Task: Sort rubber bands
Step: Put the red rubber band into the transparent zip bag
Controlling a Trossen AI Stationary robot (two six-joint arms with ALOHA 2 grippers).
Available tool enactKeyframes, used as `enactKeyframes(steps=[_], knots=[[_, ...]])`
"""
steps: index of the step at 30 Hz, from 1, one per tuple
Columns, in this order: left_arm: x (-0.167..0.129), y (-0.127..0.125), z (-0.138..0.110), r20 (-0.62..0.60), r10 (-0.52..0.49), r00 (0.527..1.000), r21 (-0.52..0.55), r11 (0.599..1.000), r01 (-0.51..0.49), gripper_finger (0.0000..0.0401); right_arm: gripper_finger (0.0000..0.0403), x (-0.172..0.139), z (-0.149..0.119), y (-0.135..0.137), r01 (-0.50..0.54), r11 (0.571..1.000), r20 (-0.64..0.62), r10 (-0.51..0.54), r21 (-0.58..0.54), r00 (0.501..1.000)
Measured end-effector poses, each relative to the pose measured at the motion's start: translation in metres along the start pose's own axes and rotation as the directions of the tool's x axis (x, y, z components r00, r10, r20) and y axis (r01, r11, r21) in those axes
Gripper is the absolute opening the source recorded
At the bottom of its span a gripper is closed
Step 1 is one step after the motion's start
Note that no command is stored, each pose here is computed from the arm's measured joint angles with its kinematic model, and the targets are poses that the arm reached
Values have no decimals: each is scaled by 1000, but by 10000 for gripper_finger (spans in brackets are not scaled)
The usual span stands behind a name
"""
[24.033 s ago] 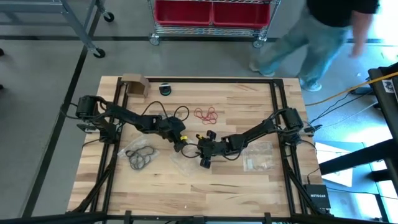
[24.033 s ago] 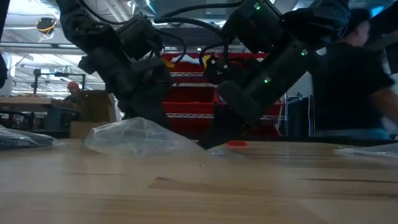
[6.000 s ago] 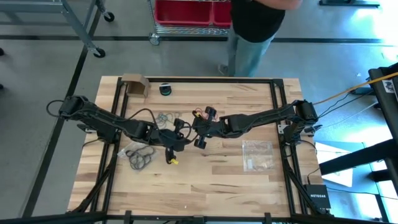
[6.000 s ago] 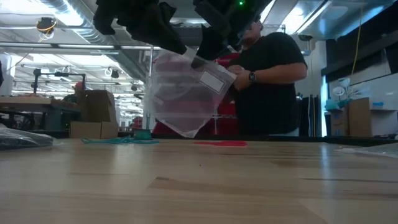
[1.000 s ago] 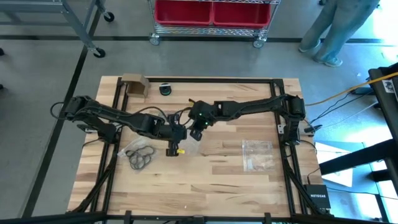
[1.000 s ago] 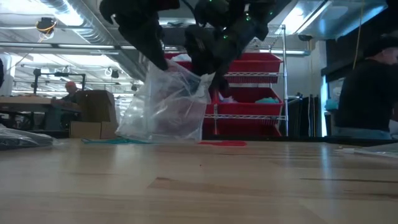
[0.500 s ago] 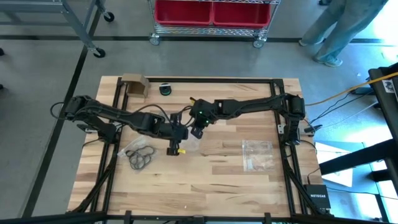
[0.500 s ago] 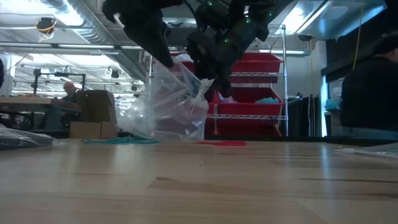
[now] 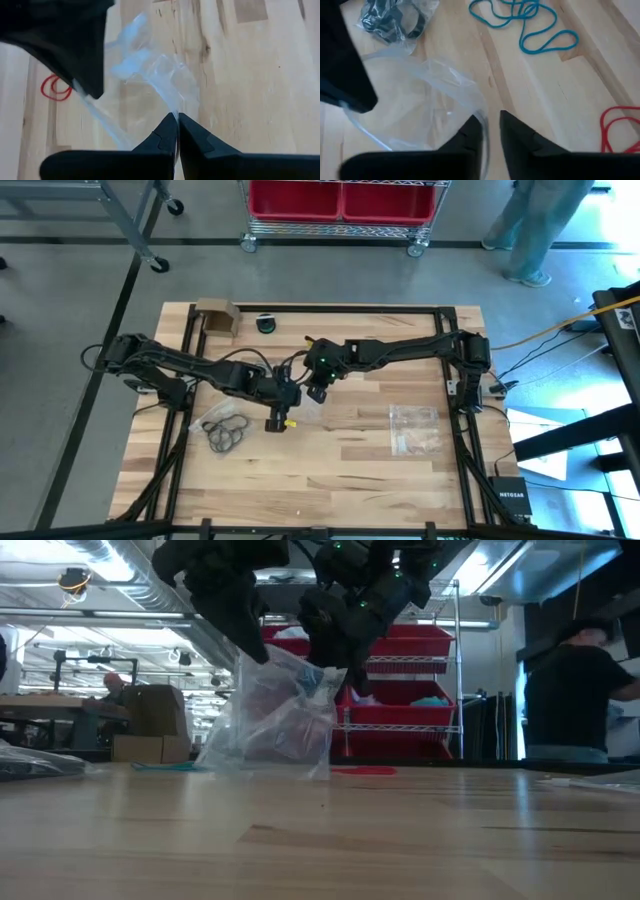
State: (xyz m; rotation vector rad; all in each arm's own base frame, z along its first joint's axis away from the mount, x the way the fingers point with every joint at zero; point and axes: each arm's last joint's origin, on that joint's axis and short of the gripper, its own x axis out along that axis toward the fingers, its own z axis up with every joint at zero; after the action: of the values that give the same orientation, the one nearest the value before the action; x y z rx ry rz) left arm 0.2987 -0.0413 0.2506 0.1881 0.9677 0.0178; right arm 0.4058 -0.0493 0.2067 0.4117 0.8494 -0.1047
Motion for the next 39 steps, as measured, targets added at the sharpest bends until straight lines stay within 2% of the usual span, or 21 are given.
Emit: enactKeyframes(steps=[8, 13, 18, 21, 27, 32, 35, 39], knots=[[0, 3, 0, 0, 5, 1000, -6, 1000, -5, 5, 157, -17, 6, 5, -17, 998, 34, 19, -57, 999], [1, 4, 1, 5, 17, 1000, -20, 1000, -16, 5, 184, -27, 10, 8, -21, 996, 65, 27, -85, 998], [1, 5, 1, 5, 30, 1000, -36, 999, -30, 5, 186, -27, 10, 8, -9, 996, 68, 15, -93, 998], [0, 2, 2, 9, 28, 1000, -30, 999, -28, 5, 186, -27, 10, 6, 66, 991, 85, -57, -112, 995], [-1, 1, 3, 19, 27, 999, -23, 999, -26, 5, 186, -23, 9, 3, 146, 982, 102, -134, -121, 986], [-1, 2, 3, 18, 28, 999, -23, 999, -28, 5, 184, -17, 7, 5, 132, 978, 89, -118, -159, 989], [-1, 3, 3, 17, 30, 999, -25, 999, -30, 5, 163, -14, 5, 9, 119, 975, 80, -106, -188, 991], [-1, 3, 3, 18, 30, 999, -7, 1000, -30, 5, 102, -13, 4, 13, 135, 969, 93, -118, -206, 989]])
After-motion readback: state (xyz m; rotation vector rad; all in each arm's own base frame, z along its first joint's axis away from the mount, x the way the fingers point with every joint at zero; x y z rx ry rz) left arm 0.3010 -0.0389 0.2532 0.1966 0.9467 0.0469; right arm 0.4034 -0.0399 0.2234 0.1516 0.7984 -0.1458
